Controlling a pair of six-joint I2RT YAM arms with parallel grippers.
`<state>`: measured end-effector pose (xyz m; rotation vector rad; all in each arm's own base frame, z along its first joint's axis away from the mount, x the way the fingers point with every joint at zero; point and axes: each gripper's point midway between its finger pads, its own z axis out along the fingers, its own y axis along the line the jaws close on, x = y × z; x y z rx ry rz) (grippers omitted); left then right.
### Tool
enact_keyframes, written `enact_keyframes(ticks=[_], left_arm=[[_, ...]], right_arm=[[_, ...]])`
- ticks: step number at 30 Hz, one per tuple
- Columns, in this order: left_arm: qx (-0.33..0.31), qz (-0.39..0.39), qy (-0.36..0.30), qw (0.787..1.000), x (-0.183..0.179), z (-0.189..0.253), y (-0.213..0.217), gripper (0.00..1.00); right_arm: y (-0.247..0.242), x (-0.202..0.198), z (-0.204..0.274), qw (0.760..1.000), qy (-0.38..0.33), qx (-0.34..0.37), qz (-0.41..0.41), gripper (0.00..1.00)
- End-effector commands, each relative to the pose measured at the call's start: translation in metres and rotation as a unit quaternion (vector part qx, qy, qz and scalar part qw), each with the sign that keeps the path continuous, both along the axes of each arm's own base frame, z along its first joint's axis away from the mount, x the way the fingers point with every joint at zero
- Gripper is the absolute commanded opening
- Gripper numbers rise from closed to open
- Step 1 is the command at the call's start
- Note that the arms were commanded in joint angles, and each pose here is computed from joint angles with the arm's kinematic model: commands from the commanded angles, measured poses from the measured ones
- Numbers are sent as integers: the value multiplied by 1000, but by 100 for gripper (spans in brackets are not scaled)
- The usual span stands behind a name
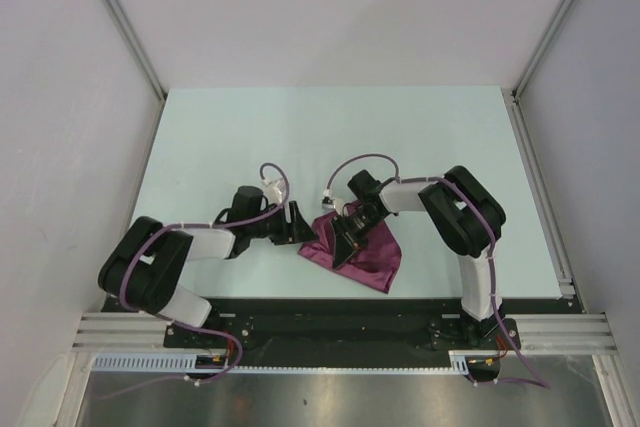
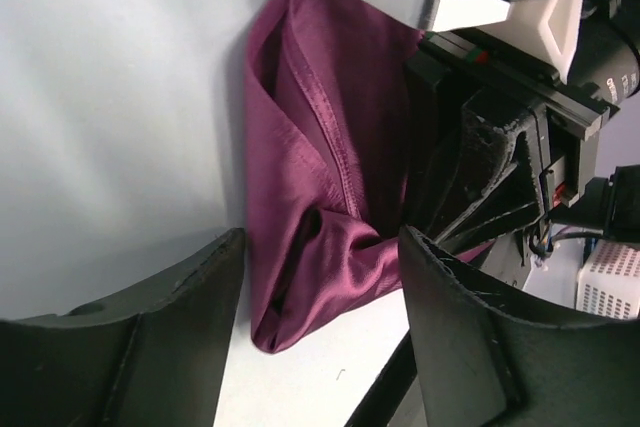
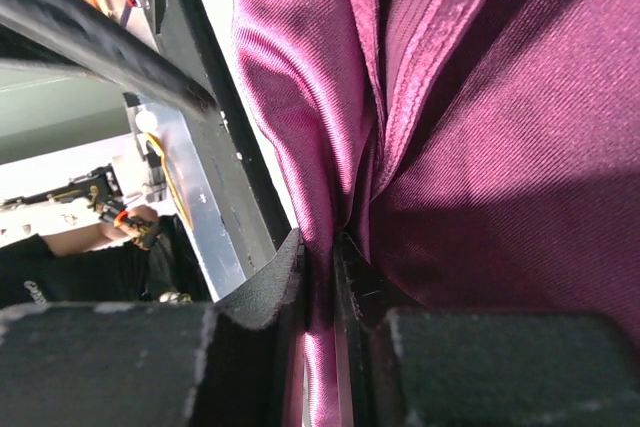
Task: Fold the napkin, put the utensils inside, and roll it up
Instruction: Roll the napkin at the center of the board.
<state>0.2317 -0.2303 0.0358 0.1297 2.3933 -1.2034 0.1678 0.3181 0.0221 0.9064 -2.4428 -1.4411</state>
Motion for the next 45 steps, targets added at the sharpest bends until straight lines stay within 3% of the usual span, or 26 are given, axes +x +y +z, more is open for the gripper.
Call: enact_keyframes(ticks=[1,7,10,11,13,15,18,21,22,24,25,30,33,38,45], left_arm=[[3,-16,20,1000,-7,-9,-10,66],[1,-31,34,999,-12,-13,-18,45],[10,-29,38,999,-10,-14,-18,22],[14,-27,38,999,-10,-14,-17,10],[22,-26,41,999,-9,-15,-15,1],[26,-28,43,998,-9,-15,-15,0],[36,-31,49,998,-9,-17,-14,0],[48,-31,59,997,-8,-20,-12,0],[51,-30,66,996,-9,-21,-12,0],[54,-31,77,995,-10,-24,-12,0],[54,-31,78,995,-10,-24,-12,0],[61,-32,100,993,-11,-31,-11,0],[62,-34,106,992,-12,-34,-9,0],[60,-37,106,992,-10,-33,-9,0],[61,-33,107,992,-9,-33,-6,0]], right_arm=[[0,8,-7,1000,-7,6,3,13],[-1,12,-11,1000,-12,0,0,13],[0,17,-7,1000,-25,-3,-5,18],[0,18,-4,1000,-28,-6,-7,21],[2,29,9,998,-56,-8,-16,33],[2,36,22,997,-77,-16,-28,46],[2,53,52,987,-147,-26,-53,55],[2,57,76,961,-264,-52,-68,68],[-2,71,74,938,-323,-85,-87,68],[2,48,76,914,-389,-97,-71,70],[-1,58,74,887,-435,-120,-93,70],[-1,28,58,821,-540,-165,-84,70],[2,23,50,794,-576,-176,-81,70],[7,17,40,774,-602,-190,-57,69],[4,4,11,788,-580,-208,-14,67]])
